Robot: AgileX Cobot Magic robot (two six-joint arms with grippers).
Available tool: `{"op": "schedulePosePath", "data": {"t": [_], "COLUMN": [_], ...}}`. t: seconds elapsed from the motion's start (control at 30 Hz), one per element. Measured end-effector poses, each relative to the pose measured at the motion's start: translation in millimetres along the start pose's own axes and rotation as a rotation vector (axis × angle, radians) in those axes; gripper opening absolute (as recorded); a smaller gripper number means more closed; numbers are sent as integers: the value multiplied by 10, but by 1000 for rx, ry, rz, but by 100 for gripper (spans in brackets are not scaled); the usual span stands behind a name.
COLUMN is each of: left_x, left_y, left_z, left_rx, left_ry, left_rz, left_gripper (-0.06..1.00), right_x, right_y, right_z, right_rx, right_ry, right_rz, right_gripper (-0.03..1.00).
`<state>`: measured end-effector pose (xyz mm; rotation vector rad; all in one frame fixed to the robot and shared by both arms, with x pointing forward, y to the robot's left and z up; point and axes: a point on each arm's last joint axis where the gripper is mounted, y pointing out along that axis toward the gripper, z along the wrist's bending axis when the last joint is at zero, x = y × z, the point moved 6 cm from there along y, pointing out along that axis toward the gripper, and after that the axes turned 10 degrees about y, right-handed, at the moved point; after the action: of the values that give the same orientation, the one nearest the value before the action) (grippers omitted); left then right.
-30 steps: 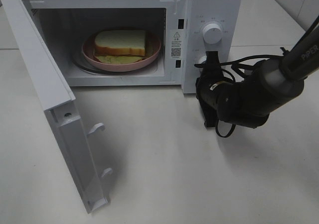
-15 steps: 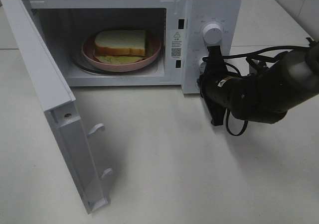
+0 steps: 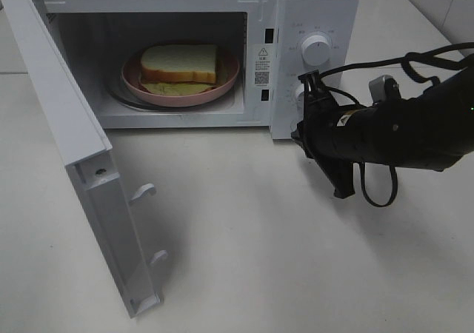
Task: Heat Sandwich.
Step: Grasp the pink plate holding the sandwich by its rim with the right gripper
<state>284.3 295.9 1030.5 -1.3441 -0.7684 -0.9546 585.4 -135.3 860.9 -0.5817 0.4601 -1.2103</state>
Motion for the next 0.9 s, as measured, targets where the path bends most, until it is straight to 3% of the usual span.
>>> {"op": "schedulePosePath", "data": {"t": [0.1, 0.13, 0.23, 0.27, 0.4, 0.43, 0.57, 0.9], "left_x": [0, 0, 0, 0, 0, 0, 0, 0], "left_y": [0, 0, 0, 0, 0, 0, 0, 0], "left_z": [0, 0, 0, 0, 0, 0, 0, 0], "left_rx": [0, 0, 0, 0, 0, 0, 0, 0], "left_ry": [0, 0, 0, 0, 0, 0, 0, 0], "left_rz": [0, 0, 0, 0, 0, 0, 0, 0], "left_gripper": [95, 95, 95, 95, 95, 95, 95, 95], "right_x": [-60, -60, -117, -117, -182, -182, -230, -257], "right_y": [-124, -124, -256, -256, -422, -422, -625, -889], "right_z": [-37, -37, -75, -75, -133, -133, -103, 63], "right_rx": [-77, -77, -139, -139, -200, -200, -191, -113], "right_ry": [-166, -166, -371, -371, -629, -629, -918, -1112], "right_rz": [49, 49, 112, 112, 207, 207, 295, 326], "right_gripper": [1, 1, 2, 2, 3, 3, 4, 6]}}
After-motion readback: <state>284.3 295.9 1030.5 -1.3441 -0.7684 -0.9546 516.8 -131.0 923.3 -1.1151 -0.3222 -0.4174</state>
